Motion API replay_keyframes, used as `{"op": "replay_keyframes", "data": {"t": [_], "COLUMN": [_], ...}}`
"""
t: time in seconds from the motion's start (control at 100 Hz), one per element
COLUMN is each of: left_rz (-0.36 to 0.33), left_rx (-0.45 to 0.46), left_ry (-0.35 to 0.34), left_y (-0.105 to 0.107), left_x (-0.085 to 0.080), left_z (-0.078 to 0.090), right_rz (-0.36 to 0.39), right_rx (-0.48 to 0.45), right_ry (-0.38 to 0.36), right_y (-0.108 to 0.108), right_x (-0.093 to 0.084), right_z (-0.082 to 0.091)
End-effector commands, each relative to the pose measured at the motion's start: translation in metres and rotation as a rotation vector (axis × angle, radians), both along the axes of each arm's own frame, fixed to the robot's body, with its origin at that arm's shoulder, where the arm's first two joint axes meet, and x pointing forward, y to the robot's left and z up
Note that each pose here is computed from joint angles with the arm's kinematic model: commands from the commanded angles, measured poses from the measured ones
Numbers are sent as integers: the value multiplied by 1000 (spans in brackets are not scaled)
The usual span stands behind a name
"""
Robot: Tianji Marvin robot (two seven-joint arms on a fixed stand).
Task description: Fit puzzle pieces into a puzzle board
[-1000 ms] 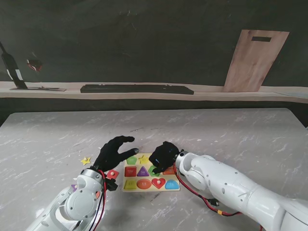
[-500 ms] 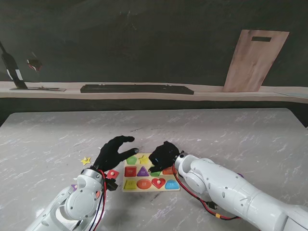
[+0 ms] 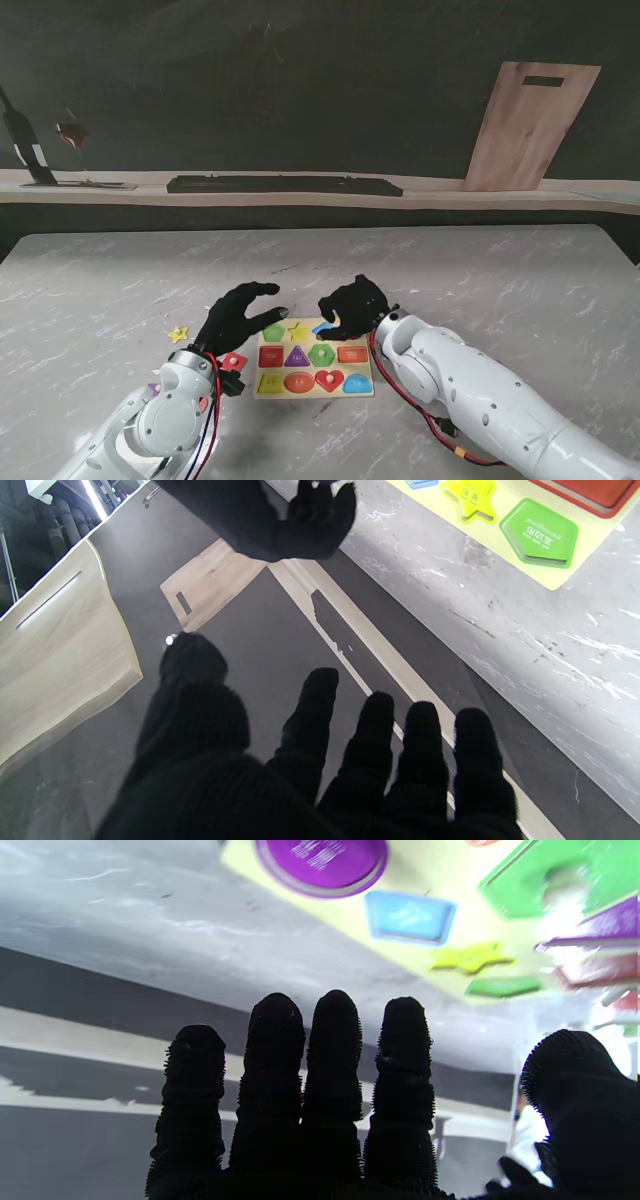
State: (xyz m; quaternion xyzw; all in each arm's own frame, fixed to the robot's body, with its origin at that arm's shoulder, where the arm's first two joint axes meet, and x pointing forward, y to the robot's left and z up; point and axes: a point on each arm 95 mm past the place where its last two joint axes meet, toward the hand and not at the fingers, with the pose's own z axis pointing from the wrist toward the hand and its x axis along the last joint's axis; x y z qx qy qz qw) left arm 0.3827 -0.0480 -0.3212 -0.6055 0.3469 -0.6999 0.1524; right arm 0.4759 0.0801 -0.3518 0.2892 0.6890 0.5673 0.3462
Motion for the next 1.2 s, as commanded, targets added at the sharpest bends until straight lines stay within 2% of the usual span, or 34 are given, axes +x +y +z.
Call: {"op": "replay_keyframes", "data": {"t": [0.0,0.08,0.25,0.42,0.58,0.86,1.03,1.19], "left_rz": [-3,-3,-5,-9,-11,-13,-13,-12], "left_rx": [-6,-6,-6,-2,1,3,4,3], "left_ry": [4,3,5,10,14,23,27,26], "left_y": [-2,-2,-2,-2,-3,-4,-4,-5], "left_x": [-1,-1,-1,0,0,2,2,3], "left_z": [0,0,0,-1,-2,-4,-4,-4], "right_rz": [-13,-13,40,23,-22,-80,-89,-102], "right_rx": [-15,-8,-34,-69,-98,-142,-157,-168], "right_ry": [10,38,77,114,146,112,70,64], "right_y": [-14,-28,-64,-98,-128,-166,-180,-188], "right_x": [-3,-5,-9,-17,-25,-39,-43,-48], "right_z": [1,10,19,14,4,-8,-9,-12]}}
